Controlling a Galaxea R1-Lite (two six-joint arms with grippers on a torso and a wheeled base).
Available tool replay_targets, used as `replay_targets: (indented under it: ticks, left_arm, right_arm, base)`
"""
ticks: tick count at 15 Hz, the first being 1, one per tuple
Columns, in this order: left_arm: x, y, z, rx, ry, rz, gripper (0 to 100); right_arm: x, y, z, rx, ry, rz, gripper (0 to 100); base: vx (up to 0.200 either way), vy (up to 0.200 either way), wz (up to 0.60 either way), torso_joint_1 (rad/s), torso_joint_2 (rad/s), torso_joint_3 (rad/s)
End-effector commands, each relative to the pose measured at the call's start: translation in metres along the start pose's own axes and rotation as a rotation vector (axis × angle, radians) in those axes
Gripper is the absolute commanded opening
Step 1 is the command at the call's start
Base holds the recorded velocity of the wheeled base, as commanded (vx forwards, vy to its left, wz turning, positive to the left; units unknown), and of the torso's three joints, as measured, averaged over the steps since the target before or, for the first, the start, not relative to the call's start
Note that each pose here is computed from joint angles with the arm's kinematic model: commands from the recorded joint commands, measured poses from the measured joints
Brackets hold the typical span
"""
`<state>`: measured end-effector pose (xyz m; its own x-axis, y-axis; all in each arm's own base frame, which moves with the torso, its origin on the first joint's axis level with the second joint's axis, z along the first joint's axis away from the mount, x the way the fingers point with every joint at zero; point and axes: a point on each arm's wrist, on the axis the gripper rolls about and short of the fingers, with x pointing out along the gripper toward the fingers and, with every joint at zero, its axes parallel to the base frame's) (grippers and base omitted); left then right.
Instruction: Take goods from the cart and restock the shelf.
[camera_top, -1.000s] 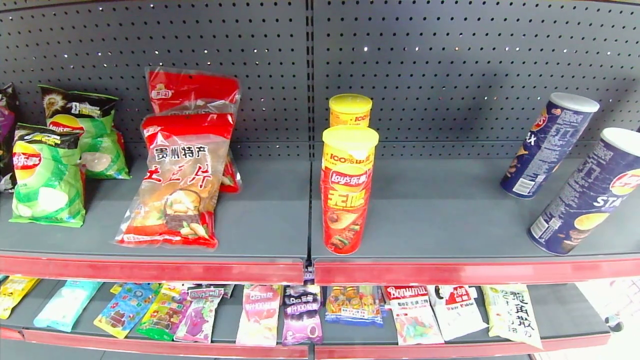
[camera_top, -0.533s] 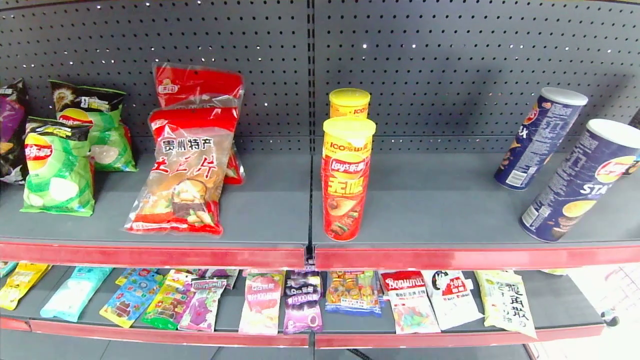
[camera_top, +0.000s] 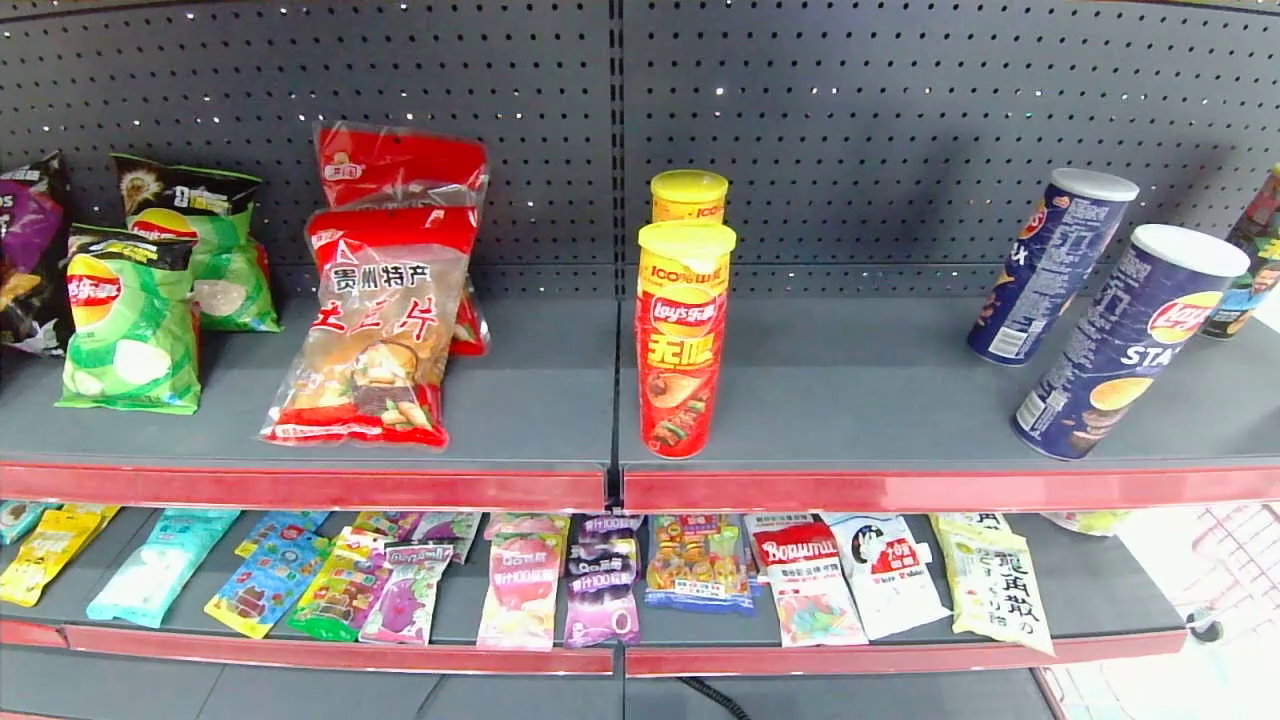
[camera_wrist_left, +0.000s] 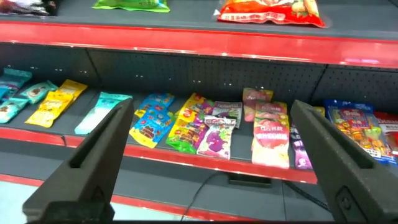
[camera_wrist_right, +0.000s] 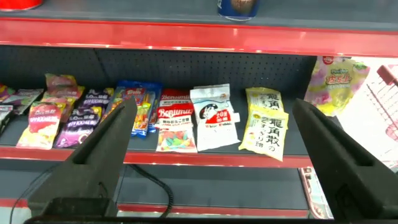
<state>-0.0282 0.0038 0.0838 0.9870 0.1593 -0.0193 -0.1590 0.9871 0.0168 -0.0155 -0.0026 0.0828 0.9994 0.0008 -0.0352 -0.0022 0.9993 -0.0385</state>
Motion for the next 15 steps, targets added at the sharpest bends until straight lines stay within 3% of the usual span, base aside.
replay_targets:
  ticks: [1,15]
  left_arm:
    - [0.0002,-0.0001,0.0,0.0,0.002,0.0,100]
    - [0.0002,0.0,0.0,0.0,0.002,0.001,100]
  right_arm:
    - [0.0003,0.0,0.0001,0.002,0.003,0.001,100]
    - [0.0003,0.0008,-0.0005,0.017,0.008,0.036,100]
  base:
    - [0.0,-0.2,0.0,0.002,0.0,-0.002]
    - [0.0,-0.2,0.0,0.003,0.0,0.002]
